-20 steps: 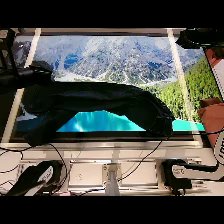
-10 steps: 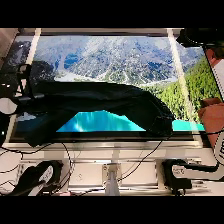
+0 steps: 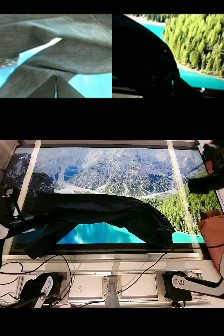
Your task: Fold the clothes and pants, and hang the long-sleeved shirts on hangers.
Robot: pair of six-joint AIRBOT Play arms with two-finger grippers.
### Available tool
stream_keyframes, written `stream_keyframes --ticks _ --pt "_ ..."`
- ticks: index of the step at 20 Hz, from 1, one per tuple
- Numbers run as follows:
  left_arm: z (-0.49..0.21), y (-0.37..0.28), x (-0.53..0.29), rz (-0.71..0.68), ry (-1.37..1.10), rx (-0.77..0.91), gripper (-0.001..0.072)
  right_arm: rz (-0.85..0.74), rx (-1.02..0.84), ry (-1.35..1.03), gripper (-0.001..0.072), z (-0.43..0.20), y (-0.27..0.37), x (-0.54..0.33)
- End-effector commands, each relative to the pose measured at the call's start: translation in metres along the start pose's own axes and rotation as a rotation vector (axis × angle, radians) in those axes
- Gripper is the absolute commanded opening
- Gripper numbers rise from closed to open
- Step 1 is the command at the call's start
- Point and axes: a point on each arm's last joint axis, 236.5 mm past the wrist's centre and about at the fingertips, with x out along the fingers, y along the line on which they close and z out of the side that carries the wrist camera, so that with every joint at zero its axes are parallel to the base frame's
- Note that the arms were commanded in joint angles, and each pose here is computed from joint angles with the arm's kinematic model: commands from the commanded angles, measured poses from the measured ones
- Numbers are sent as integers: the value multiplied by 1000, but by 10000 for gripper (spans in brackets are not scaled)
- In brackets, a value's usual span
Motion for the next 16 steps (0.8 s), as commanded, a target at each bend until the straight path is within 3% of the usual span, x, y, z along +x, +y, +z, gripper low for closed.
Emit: stream_keyframes --ticks 1,4,8,9,10,11,14,15,16 --pt "7 17 -23 70 -64 8 26 55 38 -30 52 -56 -10 2" --pt "23 20 -30 91 -142 12 25 16 130 9 52 -129 -23 24" --pt "30 22 -30 99 -170 12 26 109 254 119 53 -205 7 75" --pt "31 23 -30 99 -172 12 26 148 264 130 110 -209 16 81" --pt "31 23 -30 99 -172 12 26 172 275 149 294 -214 22 85" --pt "31 23 -30 99 -172 12 26 189 291 186 387 -223 28 86" --pt "31 23 -30 99 -171 12 26 244 308 239 405 -235 42 89" --pt "31 23 -30 99 -171 12 26 275 321 238 502 -236 50 92" --pt "31 22 -30 98 -171 11 26 306 333 233 547 -235 57 96"
